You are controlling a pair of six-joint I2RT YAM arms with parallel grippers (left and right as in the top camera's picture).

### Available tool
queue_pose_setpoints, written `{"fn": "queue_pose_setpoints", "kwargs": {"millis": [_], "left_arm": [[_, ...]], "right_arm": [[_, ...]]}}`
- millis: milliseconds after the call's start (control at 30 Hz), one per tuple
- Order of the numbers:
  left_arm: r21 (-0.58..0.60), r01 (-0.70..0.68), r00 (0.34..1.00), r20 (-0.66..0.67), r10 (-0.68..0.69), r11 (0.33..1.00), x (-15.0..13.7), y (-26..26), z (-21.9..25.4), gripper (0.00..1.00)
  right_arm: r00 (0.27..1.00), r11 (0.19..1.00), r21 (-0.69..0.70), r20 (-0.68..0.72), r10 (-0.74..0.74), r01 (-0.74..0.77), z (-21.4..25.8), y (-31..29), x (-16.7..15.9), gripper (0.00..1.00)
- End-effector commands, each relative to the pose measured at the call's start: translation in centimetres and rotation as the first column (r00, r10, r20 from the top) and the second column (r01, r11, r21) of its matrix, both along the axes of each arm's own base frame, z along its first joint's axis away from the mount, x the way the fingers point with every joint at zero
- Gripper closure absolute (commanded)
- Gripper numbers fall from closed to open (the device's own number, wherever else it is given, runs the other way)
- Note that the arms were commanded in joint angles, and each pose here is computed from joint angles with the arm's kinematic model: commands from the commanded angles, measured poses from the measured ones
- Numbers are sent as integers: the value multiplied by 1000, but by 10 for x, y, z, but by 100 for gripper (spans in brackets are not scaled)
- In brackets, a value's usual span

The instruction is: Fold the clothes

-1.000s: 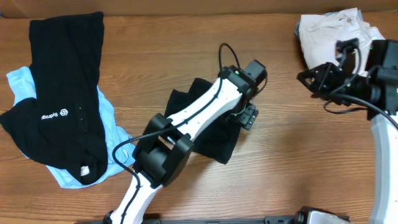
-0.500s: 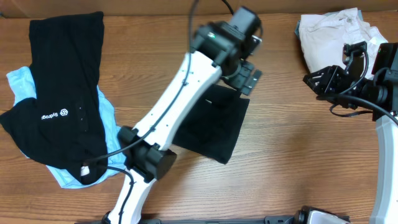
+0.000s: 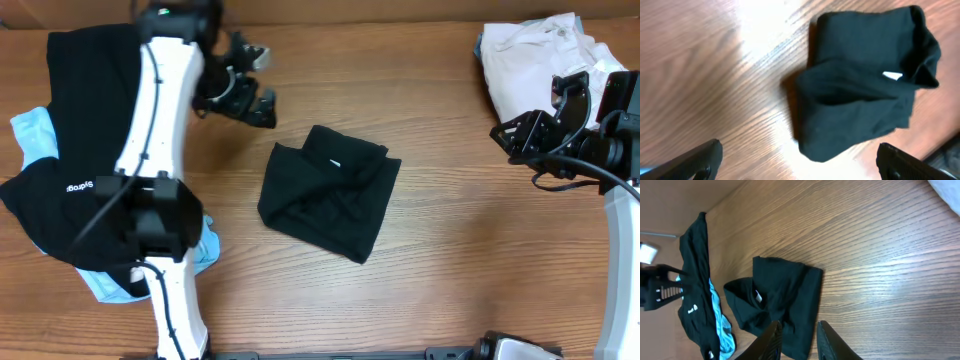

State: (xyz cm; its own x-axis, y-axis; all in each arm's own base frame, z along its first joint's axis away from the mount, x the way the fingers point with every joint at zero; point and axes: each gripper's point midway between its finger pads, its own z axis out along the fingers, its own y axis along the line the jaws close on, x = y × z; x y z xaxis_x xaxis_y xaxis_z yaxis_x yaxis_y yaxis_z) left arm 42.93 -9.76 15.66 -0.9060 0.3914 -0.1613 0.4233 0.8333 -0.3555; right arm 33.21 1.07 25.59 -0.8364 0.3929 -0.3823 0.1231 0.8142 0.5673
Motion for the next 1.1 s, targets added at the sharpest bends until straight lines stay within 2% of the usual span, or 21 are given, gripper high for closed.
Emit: {"fn": "queue_pose_setpoints", "kwargs": {"millis": [0, 200, 300, 433, 533, 600, 633, 667, 933, 1033, 1067], "left_arm": [[-274, 96, 994, -25, -106, 957, -11, -29, -17, 0], [-353, 100, 989, -68, -133, 930, -23, -52, -48, 0], [-342, 109, 987, -77, -143, 933, -27, -62, -62, 1], [-292, 87, 988, -101, -121, 952, -28, -67, -78, 11], [-281, 55, 991, -101, -87, 958, -22, -67, -78, 33], [-279, 27, 993, -103, -58, 960, -17, -66, -74, 64], [-278, 10, 994, -106, -41, 960, -15, -64, -72, 89], [-278, -9, 994, -110, -23, 961, -12, -62, -68, 96], [-281, 7, 996, -80, -30, 960, -12, -70, -4, 96], [-282, 83, 992, -65, -106, 956, -26, -89, 17, 96], [-263, 127, 985, -81, -153, 956, -40, -104, 20, 96]], "right_arm": [[1000, 1000, -16, 13, 0, 0, 2, -3, 1, 73], [1000, 1000, -13, 5, -3, 3, 1, -2, 0, 73], [1000, 1000, -13, 4, -2, 2, 1, -2, 0, 73], [1000, 1000, -13, 4, -2, 2, 1, -2, 0, 73], [1000, 1000, -23, 2, -8, 8, 1, -4, 0, 73], [1000, 999, -35, -2, -15, 15, -1, -6, 0, 73], [1000, 999, -36, -2, -16, 16, -1, -7, 0, 73], [1000, 999, -36, -2, -16, 16, -1, -7, 0, 73], [1000, 999, -35, -5, -16, 15, -2, -7, 0, 73], [1000, 999, -34, -10, -16, 16, -3, -7, 1, 72], [1000, 999, -33, -14, -16, 15, -5, -7, 2, 72]]}}
